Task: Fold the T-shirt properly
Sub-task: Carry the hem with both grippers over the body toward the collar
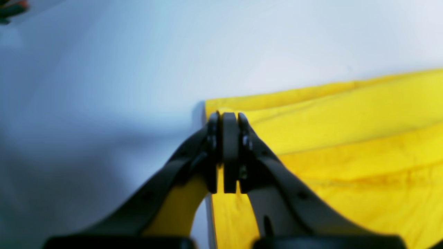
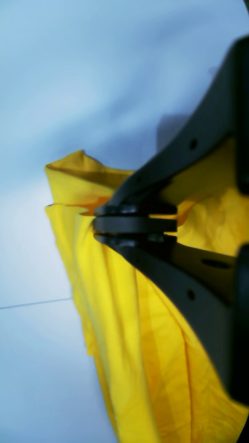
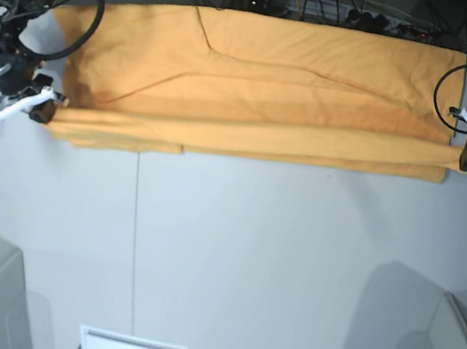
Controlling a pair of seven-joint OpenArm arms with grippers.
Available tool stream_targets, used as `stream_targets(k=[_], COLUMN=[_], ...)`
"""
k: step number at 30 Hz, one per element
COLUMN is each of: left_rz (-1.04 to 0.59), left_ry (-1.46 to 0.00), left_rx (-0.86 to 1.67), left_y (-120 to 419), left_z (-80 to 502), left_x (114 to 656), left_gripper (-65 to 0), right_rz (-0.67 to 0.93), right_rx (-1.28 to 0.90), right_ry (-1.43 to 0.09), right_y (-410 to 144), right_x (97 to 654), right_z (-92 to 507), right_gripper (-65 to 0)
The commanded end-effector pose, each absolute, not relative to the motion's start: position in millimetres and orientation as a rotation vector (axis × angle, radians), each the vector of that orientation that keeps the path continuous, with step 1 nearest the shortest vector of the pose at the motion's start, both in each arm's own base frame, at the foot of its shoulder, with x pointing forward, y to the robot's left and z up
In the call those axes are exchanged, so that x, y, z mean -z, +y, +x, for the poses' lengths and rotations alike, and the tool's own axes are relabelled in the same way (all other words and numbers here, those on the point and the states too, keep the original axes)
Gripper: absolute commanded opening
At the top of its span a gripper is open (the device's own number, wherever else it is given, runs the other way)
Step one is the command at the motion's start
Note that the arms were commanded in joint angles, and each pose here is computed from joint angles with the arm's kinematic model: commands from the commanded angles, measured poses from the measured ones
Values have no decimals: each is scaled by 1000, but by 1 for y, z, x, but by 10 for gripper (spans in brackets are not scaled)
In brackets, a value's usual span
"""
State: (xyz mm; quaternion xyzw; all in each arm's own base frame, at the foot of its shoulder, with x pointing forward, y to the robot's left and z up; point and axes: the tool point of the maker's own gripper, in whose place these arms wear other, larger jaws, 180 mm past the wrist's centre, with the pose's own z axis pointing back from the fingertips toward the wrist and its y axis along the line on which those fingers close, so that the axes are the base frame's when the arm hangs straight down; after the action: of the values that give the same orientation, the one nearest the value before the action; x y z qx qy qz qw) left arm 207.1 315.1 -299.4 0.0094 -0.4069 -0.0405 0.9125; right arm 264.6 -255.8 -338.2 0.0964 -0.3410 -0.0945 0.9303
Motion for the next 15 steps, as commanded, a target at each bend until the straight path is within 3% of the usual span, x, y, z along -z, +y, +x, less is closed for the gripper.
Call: stream_targets(k=[1, 9, 15], left_rz=[30, 26, 24], left_ry=[-869, -826, -794], left_rx=[104, 117, 118], left_y=[316, 313, 313], left_z=[211, 197, 187], left_x=[289, 297, 303], left_gripper=[-650, -650, -650], right_rz=[190, 295, 268], right_rx=[190, 215, 179], right_ry=[-740, -734, -739], right_y=[-261, -250, -247], right_x=[327, 333, 325], right_z=[267, 245, 233], right_gripper=[-650, -650, -650])
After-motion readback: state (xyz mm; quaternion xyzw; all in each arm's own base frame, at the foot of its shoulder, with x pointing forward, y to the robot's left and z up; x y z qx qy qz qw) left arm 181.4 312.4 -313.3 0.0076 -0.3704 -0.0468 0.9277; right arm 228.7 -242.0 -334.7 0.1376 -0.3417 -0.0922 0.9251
